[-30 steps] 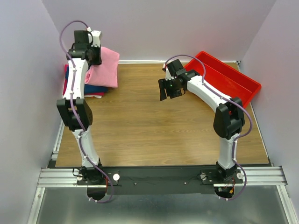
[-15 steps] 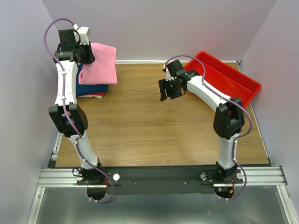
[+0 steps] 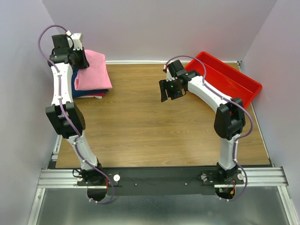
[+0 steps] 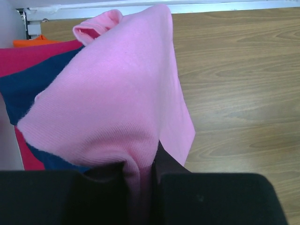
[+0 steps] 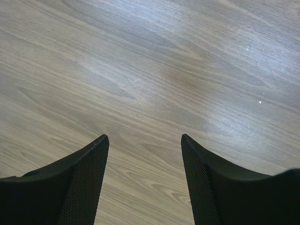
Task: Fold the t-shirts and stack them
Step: Neatly place the folded tshirt to the corner
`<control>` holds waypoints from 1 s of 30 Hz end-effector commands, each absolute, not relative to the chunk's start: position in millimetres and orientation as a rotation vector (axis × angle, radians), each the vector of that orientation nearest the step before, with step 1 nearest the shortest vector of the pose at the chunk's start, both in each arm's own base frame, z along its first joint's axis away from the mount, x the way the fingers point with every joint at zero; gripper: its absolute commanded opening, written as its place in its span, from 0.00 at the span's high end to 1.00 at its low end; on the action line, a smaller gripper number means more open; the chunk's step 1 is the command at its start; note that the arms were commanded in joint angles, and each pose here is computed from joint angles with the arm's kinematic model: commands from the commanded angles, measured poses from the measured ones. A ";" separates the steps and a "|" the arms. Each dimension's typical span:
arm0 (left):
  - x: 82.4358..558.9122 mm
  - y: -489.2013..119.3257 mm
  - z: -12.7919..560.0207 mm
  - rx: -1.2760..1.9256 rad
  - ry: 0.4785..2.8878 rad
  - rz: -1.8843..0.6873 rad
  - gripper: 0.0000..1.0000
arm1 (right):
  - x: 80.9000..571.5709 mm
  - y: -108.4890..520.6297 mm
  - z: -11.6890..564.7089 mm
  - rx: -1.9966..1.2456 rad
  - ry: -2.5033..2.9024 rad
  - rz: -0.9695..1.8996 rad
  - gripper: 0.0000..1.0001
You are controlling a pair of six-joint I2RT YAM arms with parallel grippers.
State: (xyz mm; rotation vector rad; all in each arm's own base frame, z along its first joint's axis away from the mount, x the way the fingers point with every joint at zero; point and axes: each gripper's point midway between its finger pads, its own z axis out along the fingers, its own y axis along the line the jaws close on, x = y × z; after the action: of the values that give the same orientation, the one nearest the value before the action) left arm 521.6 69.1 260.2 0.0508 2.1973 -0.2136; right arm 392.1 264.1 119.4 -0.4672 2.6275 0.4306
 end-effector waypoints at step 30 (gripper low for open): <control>518.5 108.5 292.2 -0.202 2.085 0.070 0.04 | 399.6 257.2 139.2 -0.373 2.572 0.360 0.24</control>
State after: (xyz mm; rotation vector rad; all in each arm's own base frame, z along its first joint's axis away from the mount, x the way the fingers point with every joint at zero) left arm 523.1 136.9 258.4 -0.2121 2.1815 0.0745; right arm 395.2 259.4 117.1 -0.4281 2.6340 0.3880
